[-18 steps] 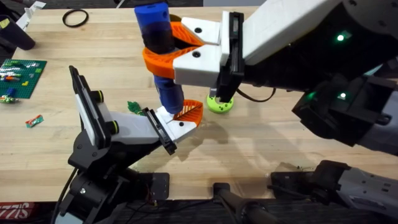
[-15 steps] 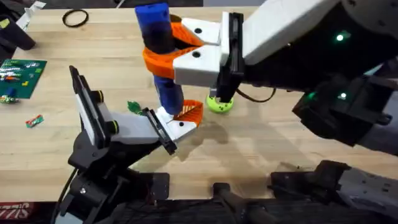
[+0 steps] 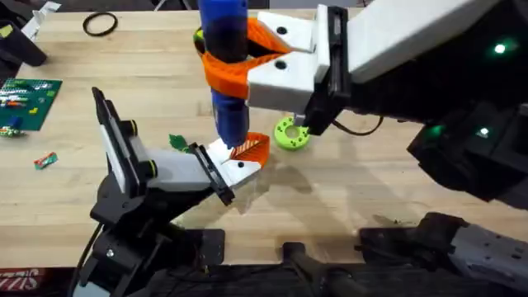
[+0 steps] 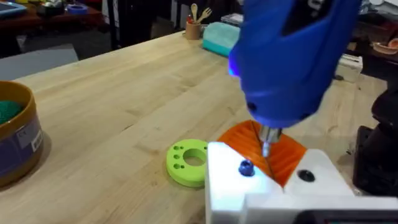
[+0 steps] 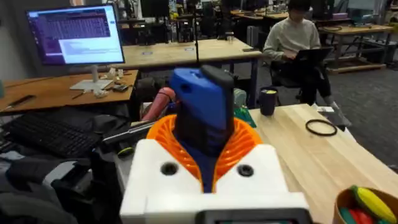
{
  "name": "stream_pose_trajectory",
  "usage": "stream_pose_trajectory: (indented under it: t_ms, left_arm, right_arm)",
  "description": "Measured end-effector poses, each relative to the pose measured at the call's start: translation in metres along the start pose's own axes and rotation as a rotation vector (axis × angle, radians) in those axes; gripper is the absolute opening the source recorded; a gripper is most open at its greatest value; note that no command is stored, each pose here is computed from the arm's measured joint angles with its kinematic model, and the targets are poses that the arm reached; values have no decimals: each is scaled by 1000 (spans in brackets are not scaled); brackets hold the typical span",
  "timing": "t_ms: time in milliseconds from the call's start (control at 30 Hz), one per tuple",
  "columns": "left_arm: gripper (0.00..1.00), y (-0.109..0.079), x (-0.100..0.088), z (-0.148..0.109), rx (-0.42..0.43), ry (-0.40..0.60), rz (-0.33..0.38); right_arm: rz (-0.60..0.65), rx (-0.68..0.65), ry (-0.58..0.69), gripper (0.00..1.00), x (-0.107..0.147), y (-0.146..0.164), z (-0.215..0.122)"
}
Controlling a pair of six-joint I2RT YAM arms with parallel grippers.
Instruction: Pick up the gripper from the table and insert it into the empty holder that is missing its gripper. Then pick up a screw, insert it into the mounting hole, and use the screwdriver to tighten it. Finally, clean up the table by picking up the vegetable and placing it into the bucket.
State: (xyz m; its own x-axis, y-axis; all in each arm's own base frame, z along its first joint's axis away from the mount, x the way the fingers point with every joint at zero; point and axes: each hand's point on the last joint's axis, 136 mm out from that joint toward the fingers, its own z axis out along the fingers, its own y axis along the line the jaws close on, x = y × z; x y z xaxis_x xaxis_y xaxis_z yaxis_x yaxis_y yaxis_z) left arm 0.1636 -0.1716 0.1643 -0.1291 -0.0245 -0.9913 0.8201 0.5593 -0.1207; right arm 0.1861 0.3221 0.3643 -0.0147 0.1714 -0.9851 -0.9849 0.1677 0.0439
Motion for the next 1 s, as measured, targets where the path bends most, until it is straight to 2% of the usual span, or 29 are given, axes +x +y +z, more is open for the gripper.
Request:
stream_pose_trajectory:
  t_ms: [200,533,1000]
  left_arm:
    - [15,0,0,0,0,0,0]
    - [15,0,0,0,0,0,0]
    - [15,0,0,0,0,0,0]
  right_arm:
    - [-32,-7,-45,44,-12,2,0]
    - [-3,0,-5,44,6,-5,6]
    - [-6,-1,-9,44,4,-5,6]
